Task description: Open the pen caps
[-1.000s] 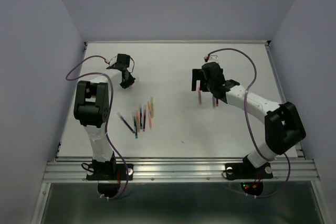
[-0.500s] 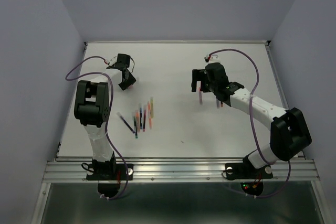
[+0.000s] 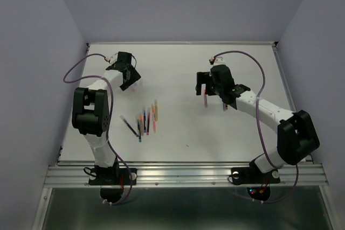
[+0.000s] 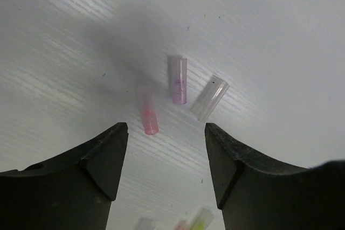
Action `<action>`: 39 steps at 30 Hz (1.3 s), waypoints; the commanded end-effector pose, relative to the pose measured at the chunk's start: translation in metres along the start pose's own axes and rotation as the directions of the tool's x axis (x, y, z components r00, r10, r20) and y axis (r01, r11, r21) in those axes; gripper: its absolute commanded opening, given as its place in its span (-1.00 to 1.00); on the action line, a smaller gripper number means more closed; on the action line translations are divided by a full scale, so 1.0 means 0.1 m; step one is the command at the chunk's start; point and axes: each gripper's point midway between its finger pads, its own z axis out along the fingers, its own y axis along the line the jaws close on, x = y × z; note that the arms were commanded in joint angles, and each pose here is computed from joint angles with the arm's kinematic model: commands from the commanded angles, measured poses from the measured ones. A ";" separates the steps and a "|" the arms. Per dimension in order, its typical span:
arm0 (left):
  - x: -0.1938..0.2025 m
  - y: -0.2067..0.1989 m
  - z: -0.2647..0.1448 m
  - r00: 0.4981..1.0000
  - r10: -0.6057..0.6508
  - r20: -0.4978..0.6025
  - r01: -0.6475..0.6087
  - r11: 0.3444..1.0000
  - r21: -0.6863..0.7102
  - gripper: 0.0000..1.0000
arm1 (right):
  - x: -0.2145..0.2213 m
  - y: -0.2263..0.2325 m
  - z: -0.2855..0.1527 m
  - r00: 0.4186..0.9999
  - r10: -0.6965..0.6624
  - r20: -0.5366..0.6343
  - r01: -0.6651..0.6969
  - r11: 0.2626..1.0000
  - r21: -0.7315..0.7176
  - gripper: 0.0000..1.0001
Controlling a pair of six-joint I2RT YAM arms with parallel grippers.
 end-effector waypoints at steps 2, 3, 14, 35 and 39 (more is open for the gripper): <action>-0.18 -0.14 -0.39 0.998 0.007 0.059 -0.012 0.997 0.077 0.46 | -0.02 0.20 0.02 1.000 -0.020 -0.002 0.019 0.996 -0.091 1.00; -0.19 -0.16 -0.44 0.998 0.009 0.064 -0.014 0.996 0.089 0.49 | -0.03 0.21 0.03 1.000 -0.021 -0.001 0.021 0.995 -0.093 1.00; -0.44 -0.15 -1.16 0.980 -0.041 0.197 0.000 0.979 0.204 0.98 | 0.50 1.33 0.25 0.989 -0.105 -0.103 0.094 0.990 -0.106 1.00; -0.38 0.01 -1.32 0.969 -0.043 0.242 -0.011 0.976 0.220 0.97 | 0.94 2.01 0.68 0.976 -0.162 -0.146 0.157 0.987 -0.044 1.00; -0.36 0.01 -1.31 0.971 -0.041 0.237 -0.013 0.975 0.223 0.98 | 1.02 2.02 0.72 0.970 -0.186 -0.155 0.184 0.982 -0.028 1.00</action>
